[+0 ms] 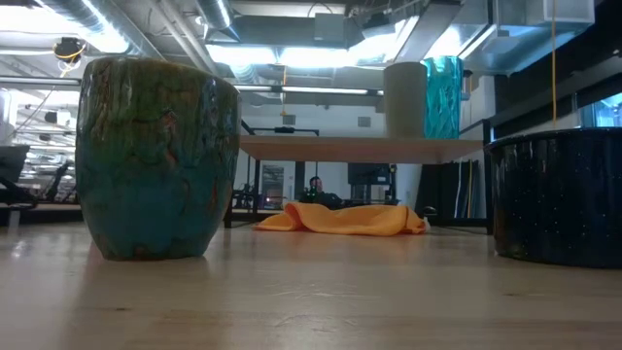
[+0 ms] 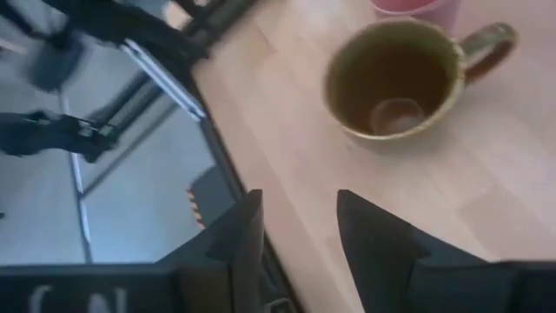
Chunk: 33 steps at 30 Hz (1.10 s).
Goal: Stack small to large cups/mugs on shelf
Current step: Adjust the brown mug
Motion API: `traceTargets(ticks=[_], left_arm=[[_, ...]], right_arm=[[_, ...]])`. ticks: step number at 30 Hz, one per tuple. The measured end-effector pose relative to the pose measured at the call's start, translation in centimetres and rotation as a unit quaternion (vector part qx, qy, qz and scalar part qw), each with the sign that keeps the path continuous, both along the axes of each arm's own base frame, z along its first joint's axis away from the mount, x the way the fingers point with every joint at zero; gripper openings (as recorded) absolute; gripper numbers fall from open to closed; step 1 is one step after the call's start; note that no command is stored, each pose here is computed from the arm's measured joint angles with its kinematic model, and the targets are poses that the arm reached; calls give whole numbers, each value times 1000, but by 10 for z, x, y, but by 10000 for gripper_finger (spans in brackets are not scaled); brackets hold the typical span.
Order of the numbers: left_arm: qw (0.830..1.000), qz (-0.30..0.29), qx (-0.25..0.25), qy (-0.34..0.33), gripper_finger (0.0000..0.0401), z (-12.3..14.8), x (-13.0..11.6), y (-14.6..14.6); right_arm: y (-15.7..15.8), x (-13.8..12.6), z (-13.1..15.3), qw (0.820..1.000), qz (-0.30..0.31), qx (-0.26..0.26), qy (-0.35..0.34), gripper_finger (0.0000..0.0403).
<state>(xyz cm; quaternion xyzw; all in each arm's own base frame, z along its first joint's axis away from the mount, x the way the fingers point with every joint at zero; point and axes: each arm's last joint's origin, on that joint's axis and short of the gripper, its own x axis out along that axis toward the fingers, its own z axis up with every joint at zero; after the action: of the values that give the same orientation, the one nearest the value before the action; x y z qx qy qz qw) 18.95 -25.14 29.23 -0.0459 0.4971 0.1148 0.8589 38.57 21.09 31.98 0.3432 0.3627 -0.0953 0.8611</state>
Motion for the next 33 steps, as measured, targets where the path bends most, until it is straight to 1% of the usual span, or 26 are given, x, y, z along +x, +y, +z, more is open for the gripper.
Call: traceTargets(ticks=[3,6,11,14,17,22,24,29,33], left_arm=[[1000,26,6,-4,63,0,-10,-2],[999,47,12,-4,63,-1,-17,-1],[997,70,18,-7,63,4,-23,5],[996,84,12,-26,63,7,-24,12],[994,100,-8,-36,63,2,-27,17],[989,114,-67,-68,63,-23,-28,19],[985,129,-85,-78,63,-36,-28,23],[975,156,-109,-117,57,-67,-25,30],[968,167,-122,-140,36,-95,-19,38]], right_arm=[[-14,6,-5,1000,-7,-2,24,146],[-35,12,-8,998,-28,1,50,146],[-71,28,-20,991,-72,51,98,145],[-84,37,-28,989,-74,70,111,145],[-87,41,-35,987,-70,76,123,145],[-84,43,-40,988,-59,70,126,145],[-83,44,-39,989,-58,70,117,145],[-79,44,-36,990,-57,69,108,145],[-79,45,-29,992,-60,66,93,145]])
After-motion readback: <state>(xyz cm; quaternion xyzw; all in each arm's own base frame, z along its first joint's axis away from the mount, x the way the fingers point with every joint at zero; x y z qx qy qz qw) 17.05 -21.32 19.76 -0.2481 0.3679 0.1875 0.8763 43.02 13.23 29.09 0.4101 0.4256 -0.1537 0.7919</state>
